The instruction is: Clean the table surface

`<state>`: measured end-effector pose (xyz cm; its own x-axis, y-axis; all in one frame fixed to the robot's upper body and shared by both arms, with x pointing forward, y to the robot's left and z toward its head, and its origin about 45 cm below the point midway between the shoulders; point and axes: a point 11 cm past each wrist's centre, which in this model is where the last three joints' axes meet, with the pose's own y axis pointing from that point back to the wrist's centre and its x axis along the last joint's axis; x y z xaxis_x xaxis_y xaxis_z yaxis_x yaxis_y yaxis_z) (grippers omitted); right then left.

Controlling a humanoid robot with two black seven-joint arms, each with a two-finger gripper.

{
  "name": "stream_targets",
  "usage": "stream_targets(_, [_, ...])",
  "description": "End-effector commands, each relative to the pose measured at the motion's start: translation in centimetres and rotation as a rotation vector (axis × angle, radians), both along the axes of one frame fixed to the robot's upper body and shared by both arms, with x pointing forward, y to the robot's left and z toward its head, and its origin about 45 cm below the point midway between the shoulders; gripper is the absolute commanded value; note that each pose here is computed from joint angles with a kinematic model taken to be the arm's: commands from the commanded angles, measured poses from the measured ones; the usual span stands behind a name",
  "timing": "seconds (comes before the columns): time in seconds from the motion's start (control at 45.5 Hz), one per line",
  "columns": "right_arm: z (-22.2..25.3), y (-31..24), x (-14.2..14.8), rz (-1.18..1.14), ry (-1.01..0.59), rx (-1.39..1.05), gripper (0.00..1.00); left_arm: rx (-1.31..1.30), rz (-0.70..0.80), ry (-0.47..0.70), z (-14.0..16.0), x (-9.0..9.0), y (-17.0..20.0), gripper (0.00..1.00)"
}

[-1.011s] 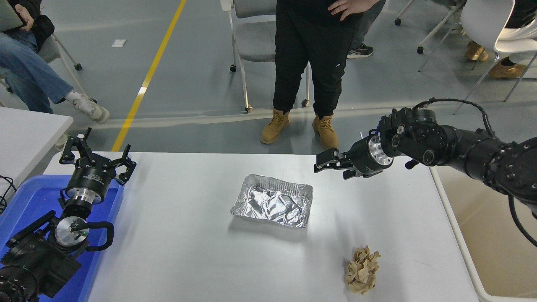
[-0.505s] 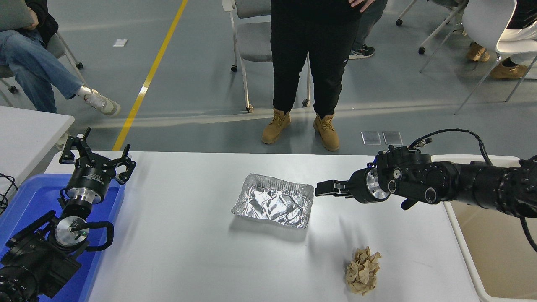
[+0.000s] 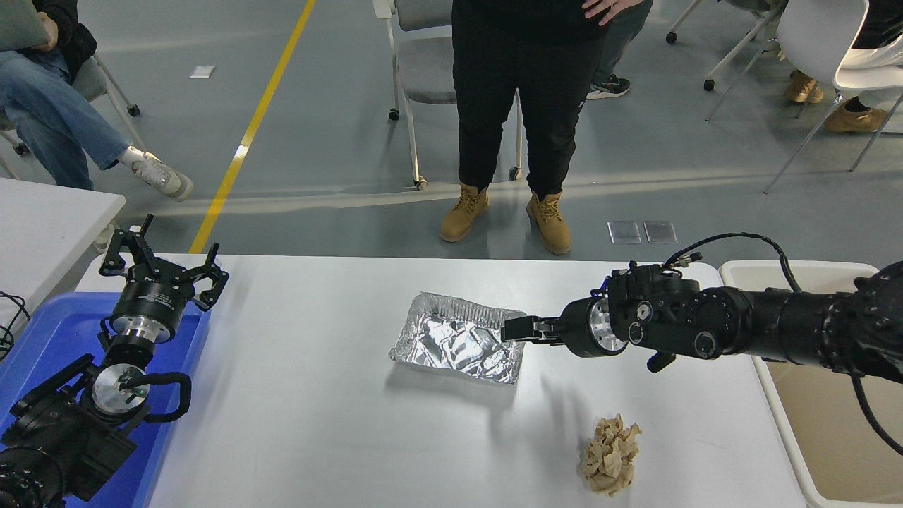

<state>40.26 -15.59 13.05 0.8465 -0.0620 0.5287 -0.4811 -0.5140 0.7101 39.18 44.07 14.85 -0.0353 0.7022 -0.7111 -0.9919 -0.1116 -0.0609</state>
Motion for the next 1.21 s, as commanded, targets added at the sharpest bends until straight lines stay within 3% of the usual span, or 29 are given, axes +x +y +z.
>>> stream_targets(0.0, [-1.8, 0.3, 0.1, -0.037, -0.029, 0.0, 0.94, 0.0, -0.001, 0.0, 0.0, 0.0, 0.0, 1.0])
stream_targets(0.484, [-3.8, 1.7, 0.2, -0.046, -0.049, -0.016, 0.91, 0.0, -0.001, 0.0, 0.0, 0.0, 0.0, 1.0])
stream_targets(1.187, [-5.4, -0.8, 0.2, -0.081, -0.057, -0.073, 0.85, 0.0, -0.001, 0.0, 0.0, 0.0, 0.0, 1.0])
